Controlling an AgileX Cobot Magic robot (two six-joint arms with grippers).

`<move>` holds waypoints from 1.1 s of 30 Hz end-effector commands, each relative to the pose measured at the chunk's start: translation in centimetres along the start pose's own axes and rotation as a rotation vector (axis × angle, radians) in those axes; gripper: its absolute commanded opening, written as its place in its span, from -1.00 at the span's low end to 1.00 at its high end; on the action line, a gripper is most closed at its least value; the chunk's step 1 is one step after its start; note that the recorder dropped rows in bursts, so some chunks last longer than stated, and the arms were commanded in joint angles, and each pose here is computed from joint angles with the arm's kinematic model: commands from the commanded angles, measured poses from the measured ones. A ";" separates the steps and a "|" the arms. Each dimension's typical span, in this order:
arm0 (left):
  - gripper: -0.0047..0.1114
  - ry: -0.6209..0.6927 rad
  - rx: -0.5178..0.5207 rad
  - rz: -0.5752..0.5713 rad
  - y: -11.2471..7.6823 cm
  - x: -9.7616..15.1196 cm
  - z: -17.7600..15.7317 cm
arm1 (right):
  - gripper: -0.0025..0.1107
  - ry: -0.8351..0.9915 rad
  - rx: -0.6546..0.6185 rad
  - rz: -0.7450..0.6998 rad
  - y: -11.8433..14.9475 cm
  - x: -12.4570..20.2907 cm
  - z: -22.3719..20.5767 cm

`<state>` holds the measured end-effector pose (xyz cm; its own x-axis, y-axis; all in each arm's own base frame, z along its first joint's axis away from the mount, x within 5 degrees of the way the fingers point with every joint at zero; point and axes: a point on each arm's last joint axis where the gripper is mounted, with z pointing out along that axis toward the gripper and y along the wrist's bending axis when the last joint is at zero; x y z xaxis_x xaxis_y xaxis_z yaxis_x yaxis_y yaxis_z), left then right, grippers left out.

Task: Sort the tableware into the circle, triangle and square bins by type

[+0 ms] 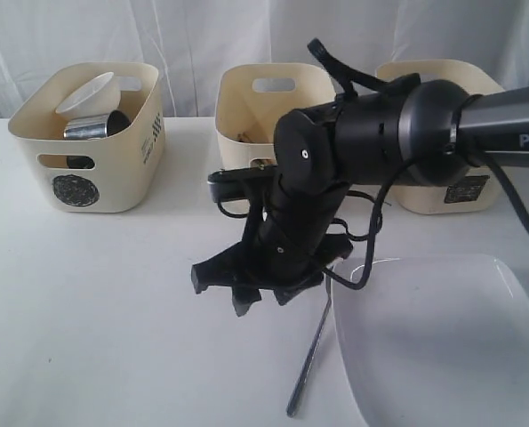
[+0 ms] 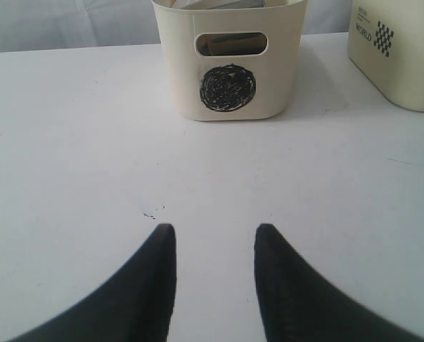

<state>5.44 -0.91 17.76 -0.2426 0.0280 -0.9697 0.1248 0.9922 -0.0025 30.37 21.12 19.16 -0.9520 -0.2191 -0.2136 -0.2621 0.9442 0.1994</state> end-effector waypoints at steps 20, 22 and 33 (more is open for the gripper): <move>-0.20 0.002 0.004 -0.007 0.0 0.1 0.0 | 0.26 0.064 0.251 0.584 -2.9 2.3 0.9; -0.20 0.002 0.004 -0.007 0.0 0.1 0.0 | 0.26 0.047 0.235 0.581 -2.8 2.1 0.9; -0.20 0.002 0.004 -0.007 0.0 0.1 0.0 | 0.25 0.026 0.175 0.615 -2.4 1.7 2.1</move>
<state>5.44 -0.91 17.76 -0.2426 0.0280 -0.9697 0.1248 0.9922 -0.0025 29.52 19.17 17.01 -0.9288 0.3585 -0.0940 0.3458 0.9295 0.1282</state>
